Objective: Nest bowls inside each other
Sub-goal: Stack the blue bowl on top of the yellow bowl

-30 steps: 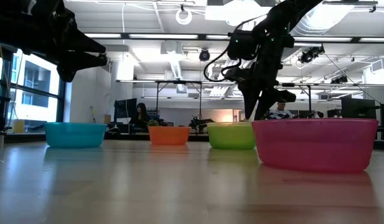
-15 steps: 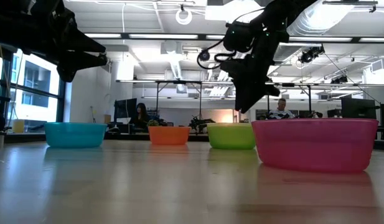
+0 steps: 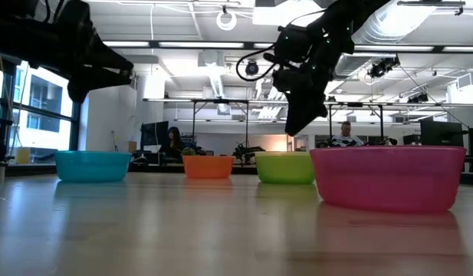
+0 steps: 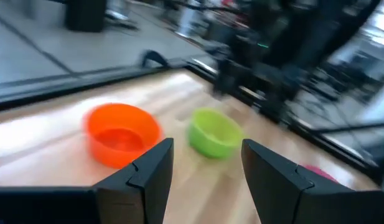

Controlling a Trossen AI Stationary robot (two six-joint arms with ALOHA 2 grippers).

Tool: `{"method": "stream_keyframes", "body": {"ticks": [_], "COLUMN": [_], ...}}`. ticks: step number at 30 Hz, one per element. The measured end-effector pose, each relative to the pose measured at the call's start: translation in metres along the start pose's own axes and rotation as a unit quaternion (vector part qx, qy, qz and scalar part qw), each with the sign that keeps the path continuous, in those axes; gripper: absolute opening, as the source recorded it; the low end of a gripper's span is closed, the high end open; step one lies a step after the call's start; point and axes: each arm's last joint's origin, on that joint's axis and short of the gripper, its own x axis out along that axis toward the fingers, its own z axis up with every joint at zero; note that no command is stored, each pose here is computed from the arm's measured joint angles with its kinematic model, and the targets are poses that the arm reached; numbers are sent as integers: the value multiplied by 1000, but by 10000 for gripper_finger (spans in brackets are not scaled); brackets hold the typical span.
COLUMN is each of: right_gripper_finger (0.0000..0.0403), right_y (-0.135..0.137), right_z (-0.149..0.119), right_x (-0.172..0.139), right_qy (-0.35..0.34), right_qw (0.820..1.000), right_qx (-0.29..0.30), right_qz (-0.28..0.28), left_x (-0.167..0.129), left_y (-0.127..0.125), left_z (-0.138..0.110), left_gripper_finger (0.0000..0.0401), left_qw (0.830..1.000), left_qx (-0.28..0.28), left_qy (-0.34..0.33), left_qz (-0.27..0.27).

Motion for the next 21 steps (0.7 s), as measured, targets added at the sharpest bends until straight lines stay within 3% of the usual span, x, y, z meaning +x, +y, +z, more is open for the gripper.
{"method": "stream_keyframes", "body": {"ticks": [7,11,15,19,21], "right_gripper_finger": [99,99,99,99,99], "right_y": [15,27,39,50,53], "right_z": [34,61,83,95,98], "right_x": [-21,-45,-76,-107,-119], "right_qy": [-92,-176,-235,-253,-254], "right_qw": [987,970,953,944,942], "right_qx": [-27,-61,-107,-140,-148], "right_qz": [127,154,160,159,159], "left_x": [12,24,33,32,33], "left_y": [12,13,12,13,16], "left_z": [4,18,37,49,51], "left_gripper_finger": [180,180,180,180,180], "left_qw": [998,995,982,939,920], "left_qx": [-33,-9,84,214,256], "left_qy": [33,77,158,266,289], "left_qz": [38,58,53,46,60]}}
